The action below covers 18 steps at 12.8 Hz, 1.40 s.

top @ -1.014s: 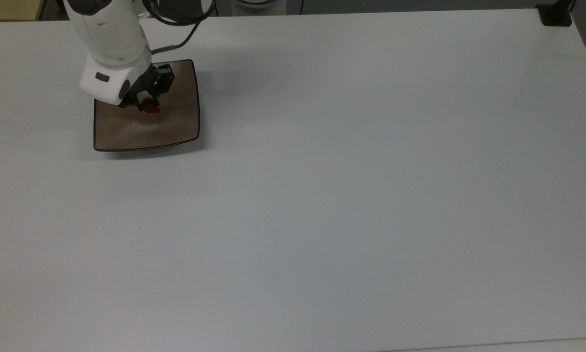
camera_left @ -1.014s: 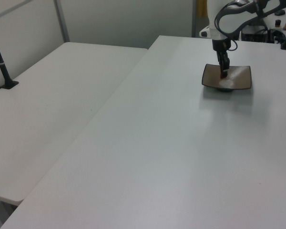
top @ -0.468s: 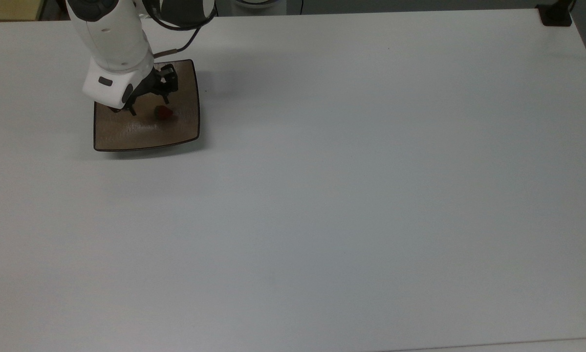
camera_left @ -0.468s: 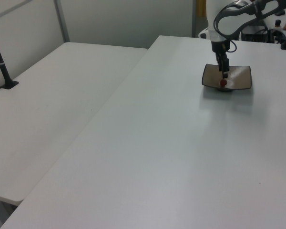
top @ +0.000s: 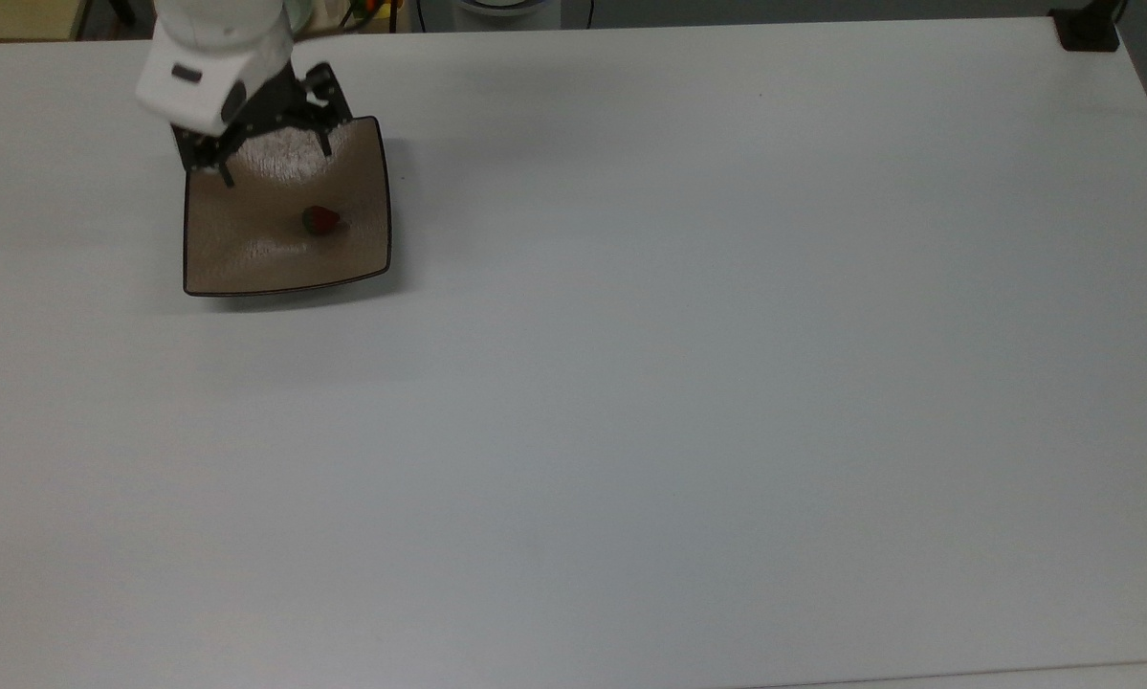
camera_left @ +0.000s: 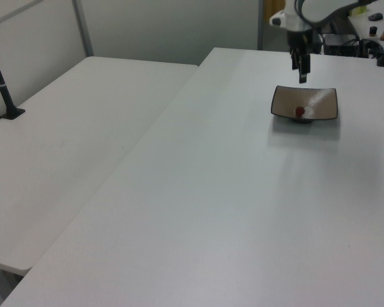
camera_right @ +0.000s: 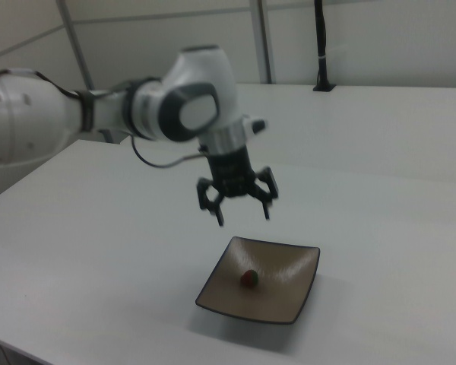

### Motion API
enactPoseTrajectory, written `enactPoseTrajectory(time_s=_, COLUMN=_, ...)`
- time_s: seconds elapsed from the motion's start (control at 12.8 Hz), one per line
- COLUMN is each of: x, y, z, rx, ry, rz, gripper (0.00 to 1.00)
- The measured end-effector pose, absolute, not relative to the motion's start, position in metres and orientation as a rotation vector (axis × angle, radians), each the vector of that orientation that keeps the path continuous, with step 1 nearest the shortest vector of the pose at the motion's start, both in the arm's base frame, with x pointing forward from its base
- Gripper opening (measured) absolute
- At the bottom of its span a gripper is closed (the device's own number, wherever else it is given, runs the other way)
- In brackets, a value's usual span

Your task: Strawberries on a ceramic plate

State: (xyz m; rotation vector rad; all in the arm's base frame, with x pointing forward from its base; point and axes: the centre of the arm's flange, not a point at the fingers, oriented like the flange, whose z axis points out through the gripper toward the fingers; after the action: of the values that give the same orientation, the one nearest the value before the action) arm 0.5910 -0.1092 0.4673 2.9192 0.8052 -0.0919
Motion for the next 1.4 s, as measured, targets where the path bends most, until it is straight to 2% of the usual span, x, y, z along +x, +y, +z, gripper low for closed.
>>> enactPoseTrajectory(time_s=0.16, x=0.572, y=-0.099, z=0.518, rx=2.911, ry=0.807, rz=-0.054, gripper=1.0)
enactPoseTrajectory(time_s=0.39, x=0.545, y=-0.075, z=0.572, rx=2.944, ry=0.711, rz=-0.048, gripper=1.0)
enactPoseTrajectory(time_s=0.55, x=0.536, y=-0.044, z=0.589, rx=2.974, ry=0.629, rz=-0.042, gripper=1.0)
enactPoseTrajectory(time_s=1.01, x=0.538, y=0.04, z=0.592, rx=3.112, ry=0.376, rz=0.049, gripper=1.0)
enactPoseTrajectory(time_s=1.4, x=0.563, y=0.051, z=0.58, rx=3.182, ry=0.156, rz=0.193, gripper=1.0)
